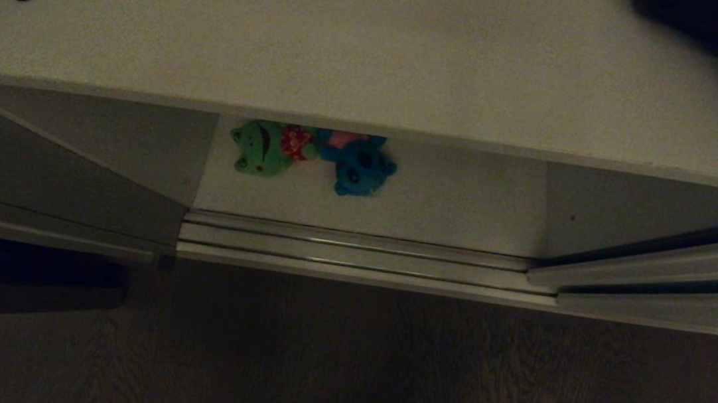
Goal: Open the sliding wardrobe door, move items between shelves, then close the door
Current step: Place the green doll on the higher shelf
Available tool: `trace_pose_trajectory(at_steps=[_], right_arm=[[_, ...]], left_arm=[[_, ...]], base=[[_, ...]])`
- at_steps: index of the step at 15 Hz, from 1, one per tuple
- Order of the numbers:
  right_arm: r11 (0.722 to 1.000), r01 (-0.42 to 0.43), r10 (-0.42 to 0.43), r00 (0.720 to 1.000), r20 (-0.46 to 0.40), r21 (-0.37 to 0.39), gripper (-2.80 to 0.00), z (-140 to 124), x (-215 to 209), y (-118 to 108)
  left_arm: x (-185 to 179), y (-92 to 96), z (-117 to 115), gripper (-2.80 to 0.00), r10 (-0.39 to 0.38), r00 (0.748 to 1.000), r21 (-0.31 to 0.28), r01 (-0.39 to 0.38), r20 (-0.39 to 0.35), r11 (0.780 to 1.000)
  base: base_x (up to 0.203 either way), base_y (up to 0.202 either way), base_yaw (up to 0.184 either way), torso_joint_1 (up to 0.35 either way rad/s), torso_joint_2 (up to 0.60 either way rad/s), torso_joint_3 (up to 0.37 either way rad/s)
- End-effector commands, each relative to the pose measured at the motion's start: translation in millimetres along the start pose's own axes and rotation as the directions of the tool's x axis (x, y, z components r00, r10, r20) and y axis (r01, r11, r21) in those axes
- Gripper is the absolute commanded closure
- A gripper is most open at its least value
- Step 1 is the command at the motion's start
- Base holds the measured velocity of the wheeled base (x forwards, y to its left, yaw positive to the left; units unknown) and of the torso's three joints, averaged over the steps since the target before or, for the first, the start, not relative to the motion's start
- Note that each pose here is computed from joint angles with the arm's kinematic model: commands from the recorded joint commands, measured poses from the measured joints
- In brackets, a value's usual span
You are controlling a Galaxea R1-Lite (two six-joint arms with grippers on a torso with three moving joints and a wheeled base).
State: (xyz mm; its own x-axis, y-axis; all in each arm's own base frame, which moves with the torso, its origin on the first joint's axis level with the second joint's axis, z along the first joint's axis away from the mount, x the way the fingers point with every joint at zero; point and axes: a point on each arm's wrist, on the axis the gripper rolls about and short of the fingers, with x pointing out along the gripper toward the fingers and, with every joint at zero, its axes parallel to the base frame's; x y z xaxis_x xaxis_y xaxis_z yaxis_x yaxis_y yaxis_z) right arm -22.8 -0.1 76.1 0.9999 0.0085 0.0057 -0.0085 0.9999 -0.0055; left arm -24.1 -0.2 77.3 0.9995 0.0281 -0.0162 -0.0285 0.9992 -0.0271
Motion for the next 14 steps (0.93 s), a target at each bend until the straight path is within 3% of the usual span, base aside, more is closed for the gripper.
trace_pose_trajectory(at_steps=[1, 4, 6, 7, 10, 12, 14], right_arm=[[1.0, -0.001, 0.001, 1.0, 0.003, -0.001, 0.0, 0.0, -0.2, 0.0], [1.0, -0.001, 0.001, 1.0, 0.003, -0.001, 0.0, 0.0, -0.2, 0.0], [1.0, -0.001, 0.001, 1.0, 0.003, -0.001, 0.0, 0.0, -0.2, 0.0], [1.0, -0.001, 0.001, 1.0, 0.003, -0.001, 0.0, 0.0, -0.2, 0.0], [1.0, -0.001, 0.001, 1.0, 0.003, -0.001, 0.0, 0.0, -0.2, 0.0], [1.0, -0.001, 0.001, 1.0, 0.003, -0.001, 0.0, 0.0, -0.2, 0.0], [1.0, -0.001, 0.001, 1.0, 0.003, -0.001, 0.0, 0.0, -0.2, 0.0]], left_arm=[[-0.6, 0.0, -0.1, 0.0, 0.001, 1.0, 0.002, -0.001, -0.018, 1.0], [-14.6, -1.2, 23.8, 0.0, -0.026, 0.996, 0.024, 0.028, -0.085, 0.999], [-12.3, -3.3, 48.0, 0.0, -0.085, 0.973, 0.011, 0.09, -0.216, 0.996], [-0.9, -4.2, 61.1, 0.0, -0.104, 0.946, -0.004, 0.108, -0.307, 0.994], [55.4, -6.3, 87.0, 0.0, -0.133, 0.826, -0.047, 0.129, -0.547, 0.991], [91.9, -7.1, 91.4, 0.0, -0.147, 0.749, -0.058, 0.144, -0.646, 0.988], [115.5, -7.7, 90.3, 0.0, -0.163, 0.697, -0.039, 0.19, -0.699, 0.981]], base=[[0.0, 0.0, 0.0, 0.0, 0.0, 0.0], [0.0, 0.0, 0.0, 0.0, 0.0, 0.0], [0.0, 0.0, 0.0, 0.0, 0.0, 0.0], [0.0, 0.0, 0.0, 0.0, 0.0, 0.0], [0.0, 0.0, 0.0, 0.0, 0.0, 0.0], [0.0, 0.0, 0.0, 0.0, 0.0, 0.0], [0.0, 0.0, 0.0, 0.0, 0.0, 0.0]])
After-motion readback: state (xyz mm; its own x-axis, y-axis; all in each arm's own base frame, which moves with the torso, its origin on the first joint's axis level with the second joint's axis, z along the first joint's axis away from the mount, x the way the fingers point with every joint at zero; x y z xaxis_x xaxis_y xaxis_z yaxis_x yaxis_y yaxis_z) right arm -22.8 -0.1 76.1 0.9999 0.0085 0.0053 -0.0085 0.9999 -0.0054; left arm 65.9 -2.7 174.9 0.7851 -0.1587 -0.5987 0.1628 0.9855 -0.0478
